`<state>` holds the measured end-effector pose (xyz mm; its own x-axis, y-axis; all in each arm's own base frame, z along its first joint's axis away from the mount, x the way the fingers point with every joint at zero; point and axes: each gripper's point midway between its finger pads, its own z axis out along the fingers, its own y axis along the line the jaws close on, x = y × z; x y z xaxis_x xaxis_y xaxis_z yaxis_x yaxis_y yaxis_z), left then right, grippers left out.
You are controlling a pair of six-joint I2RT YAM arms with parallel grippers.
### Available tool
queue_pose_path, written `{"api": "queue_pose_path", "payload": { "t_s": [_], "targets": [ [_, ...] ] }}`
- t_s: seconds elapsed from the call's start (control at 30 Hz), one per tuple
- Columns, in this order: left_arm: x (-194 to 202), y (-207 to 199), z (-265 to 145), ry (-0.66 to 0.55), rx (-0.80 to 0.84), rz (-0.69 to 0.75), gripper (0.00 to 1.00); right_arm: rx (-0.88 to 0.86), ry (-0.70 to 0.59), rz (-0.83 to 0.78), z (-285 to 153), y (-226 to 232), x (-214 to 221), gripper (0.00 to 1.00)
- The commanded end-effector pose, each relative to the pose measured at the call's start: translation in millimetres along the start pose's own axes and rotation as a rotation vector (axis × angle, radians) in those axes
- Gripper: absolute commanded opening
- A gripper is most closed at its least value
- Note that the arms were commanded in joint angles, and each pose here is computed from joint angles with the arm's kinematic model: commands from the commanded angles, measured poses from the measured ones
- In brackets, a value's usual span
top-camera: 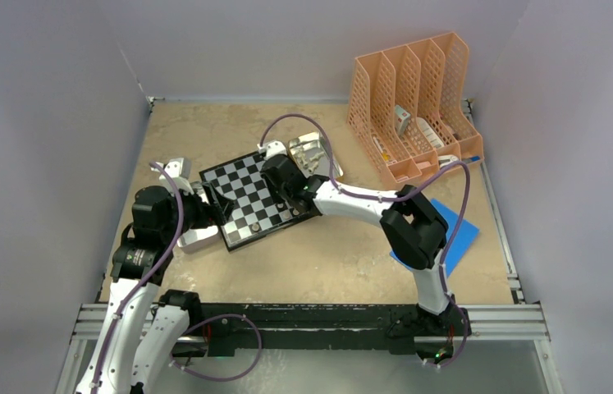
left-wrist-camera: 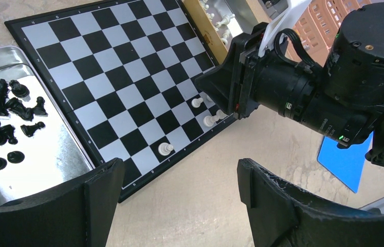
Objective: Set up the chess pieces on the board
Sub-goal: Place the chess piece on the chessboard, then pick up the chess piece from the storage box.
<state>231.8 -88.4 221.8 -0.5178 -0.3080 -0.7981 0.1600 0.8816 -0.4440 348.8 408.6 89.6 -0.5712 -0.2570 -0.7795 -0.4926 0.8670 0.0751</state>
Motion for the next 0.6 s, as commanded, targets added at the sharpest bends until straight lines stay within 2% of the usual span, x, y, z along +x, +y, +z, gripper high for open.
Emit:
{"api": "queue_pose_path", "payload": {
  "t_s": [0.0,0.27,0.57],
  "targets": [
    [-9,-5,-2,-0.032,0.012,0.002,0.81,0.066,-0.115,0.049,-16,-16,-50,0.24],
    [-8,-6,-2,-0.031,0.019,0.004,0.81,0.132,-0.245,0.156,-17,-81,-102,0.26],
    [-9,-7,-4,-0.036,0.027,0.008,0.81,0.175,-0.334,0.142,9,-133,-133,0.26]
  ]
}}
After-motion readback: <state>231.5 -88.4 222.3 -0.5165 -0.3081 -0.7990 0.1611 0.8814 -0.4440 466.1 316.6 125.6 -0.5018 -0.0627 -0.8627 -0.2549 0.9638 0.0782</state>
